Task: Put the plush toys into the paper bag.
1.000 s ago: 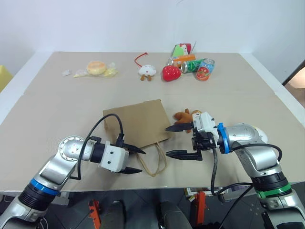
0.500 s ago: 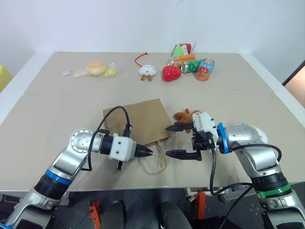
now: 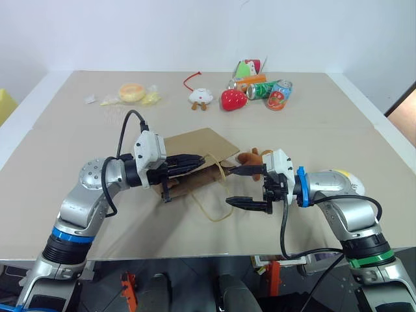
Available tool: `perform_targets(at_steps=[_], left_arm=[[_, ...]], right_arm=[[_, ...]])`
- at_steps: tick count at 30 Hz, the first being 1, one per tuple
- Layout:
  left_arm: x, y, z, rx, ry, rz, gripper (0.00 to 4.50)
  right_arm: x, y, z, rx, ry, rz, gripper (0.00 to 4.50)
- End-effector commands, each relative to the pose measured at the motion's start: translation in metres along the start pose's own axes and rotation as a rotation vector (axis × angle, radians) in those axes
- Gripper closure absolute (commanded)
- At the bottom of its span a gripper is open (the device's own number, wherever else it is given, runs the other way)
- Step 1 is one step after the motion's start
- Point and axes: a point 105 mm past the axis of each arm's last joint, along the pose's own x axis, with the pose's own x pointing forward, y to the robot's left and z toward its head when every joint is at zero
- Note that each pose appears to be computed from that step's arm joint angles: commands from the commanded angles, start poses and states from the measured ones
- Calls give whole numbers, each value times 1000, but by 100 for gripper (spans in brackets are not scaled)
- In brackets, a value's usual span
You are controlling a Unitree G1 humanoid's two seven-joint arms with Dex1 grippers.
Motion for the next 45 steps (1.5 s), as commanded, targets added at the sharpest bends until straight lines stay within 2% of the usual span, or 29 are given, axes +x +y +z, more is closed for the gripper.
perform_targets(at_steps=[1,2,3,4,5,7,9,19,23,25,33,36,40,45], left_arm=[[2,6,13,20,-49,75,450],[2,7,13,18,-52,86,450],[3,6,12,19,-53,89,450],[4,5,12,19,-55,91,450],[5,4,13,18,-58,91,450],[6,1,13,23,-57,83,450],[8,-1,12,24,-58,84,450],[17,4,19,20,-109,182,450],[18,10,22,28,-128,255,450],[18,18,28,36,-153,327,450],[18,23,36,75,-176,447,450],[16,24,39,94,-173,461,450],[12,30,49,144,-188,487,450],[14,36,80,301,-241,492,450]], right_arm=[[1,-5,19,-44,-51,-2,142],[1,-6,19,-45,-52,-7,181],[2,-7,20,-49,-56,-14,201],[3,-7,20,-53,-61,-18,201],[5,-8,21,-54,-66,-19,281],[10,-8,22,-58,-75,-19,344],[17,-8,25,-59,-86,-12,447],[66,-26,27,-46,-92,-130,447],[80,-31,20,-53,-67,-199,447],[89,-32,7,-77,-21,-253,447],[101,-36,-34,-137,91,-420,447],[103,-34,-45,-132,112,-415,447],[102,-32,-49,-115,109,-412,447],[100,-37,-47,-98,99,-431,447]])
